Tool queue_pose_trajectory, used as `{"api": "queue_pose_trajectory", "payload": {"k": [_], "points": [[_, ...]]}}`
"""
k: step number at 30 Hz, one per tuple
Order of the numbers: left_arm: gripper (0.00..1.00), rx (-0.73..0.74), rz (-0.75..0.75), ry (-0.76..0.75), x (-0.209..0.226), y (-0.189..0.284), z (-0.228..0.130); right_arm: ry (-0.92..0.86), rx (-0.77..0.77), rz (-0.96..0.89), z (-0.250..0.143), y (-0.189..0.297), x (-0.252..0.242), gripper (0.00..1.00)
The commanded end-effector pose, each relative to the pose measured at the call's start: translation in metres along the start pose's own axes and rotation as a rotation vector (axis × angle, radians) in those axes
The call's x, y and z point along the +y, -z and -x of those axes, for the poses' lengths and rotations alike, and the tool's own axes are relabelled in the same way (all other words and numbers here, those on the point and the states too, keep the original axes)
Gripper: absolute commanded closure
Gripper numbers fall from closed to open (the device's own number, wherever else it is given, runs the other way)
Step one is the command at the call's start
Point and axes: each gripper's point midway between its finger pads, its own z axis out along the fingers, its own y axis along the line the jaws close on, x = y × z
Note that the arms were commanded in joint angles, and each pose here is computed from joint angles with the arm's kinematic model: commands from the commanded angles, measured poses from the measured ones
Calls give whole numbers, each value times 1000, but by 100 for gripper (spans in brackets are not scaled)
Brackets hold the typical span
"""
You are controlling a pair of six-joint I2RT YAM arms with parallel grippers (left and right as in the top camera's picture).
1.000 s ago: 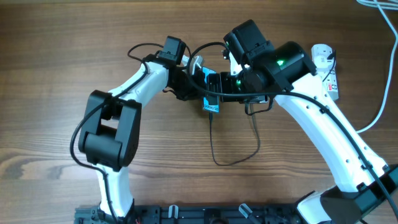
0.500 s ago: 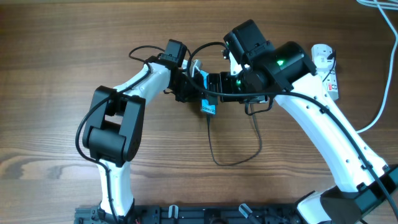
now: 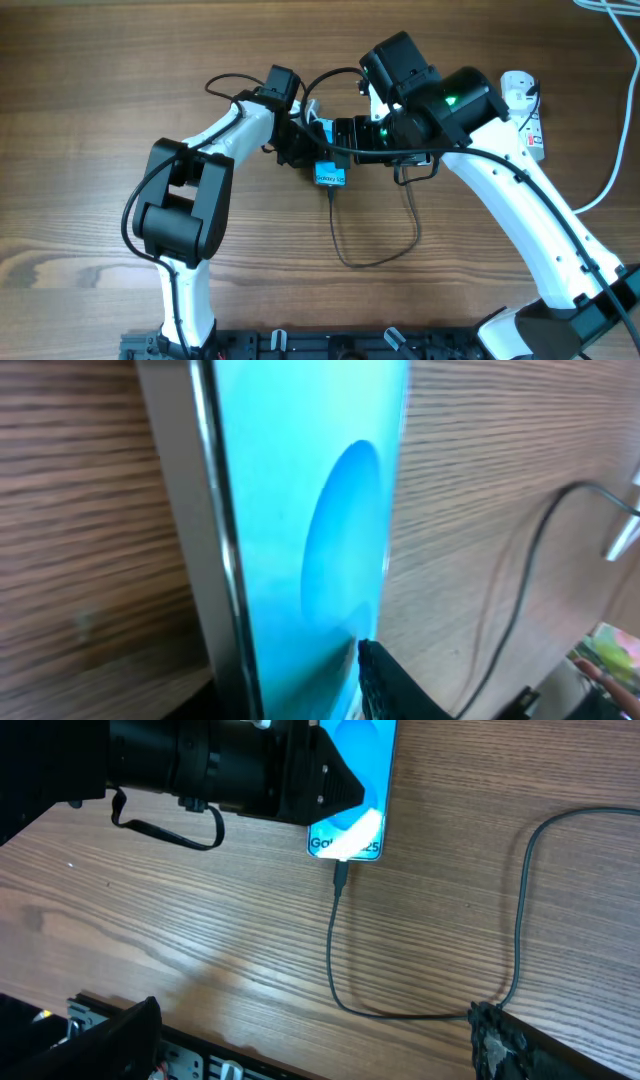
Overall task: Plug charger to phone and switch on socket
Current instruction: 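Lower the phone flat onto the table with the left gripper, then open the left gripper and withdraw both arms from the phone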
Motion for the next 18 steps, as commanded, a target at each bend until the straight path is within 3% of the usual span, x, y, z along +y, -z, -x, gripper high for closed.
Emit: {"api": "queue_pose_trajectory", "payload": {"k": [1,2,7,10,16,18], "points": [[61,-15,84,-9,15,-1,1,-9,-37,-5,6,9,0,0],[55,-18,95,-9,17,-1,2,-11,-37,-5,6,9,0,0],[54,-26,150,0,27,0,2,-20,-36,-19,6,10,-5,0],[34,-27,180,5,32,1,1,-98,-40,-79,8,12,-25,0],[28,-31,214,34,45,9,2,-209,-55,-207,16,22,-79,0],[20,-38,215,57,49,18,5,-261,-79,-263,21,28,-105,0]]}}
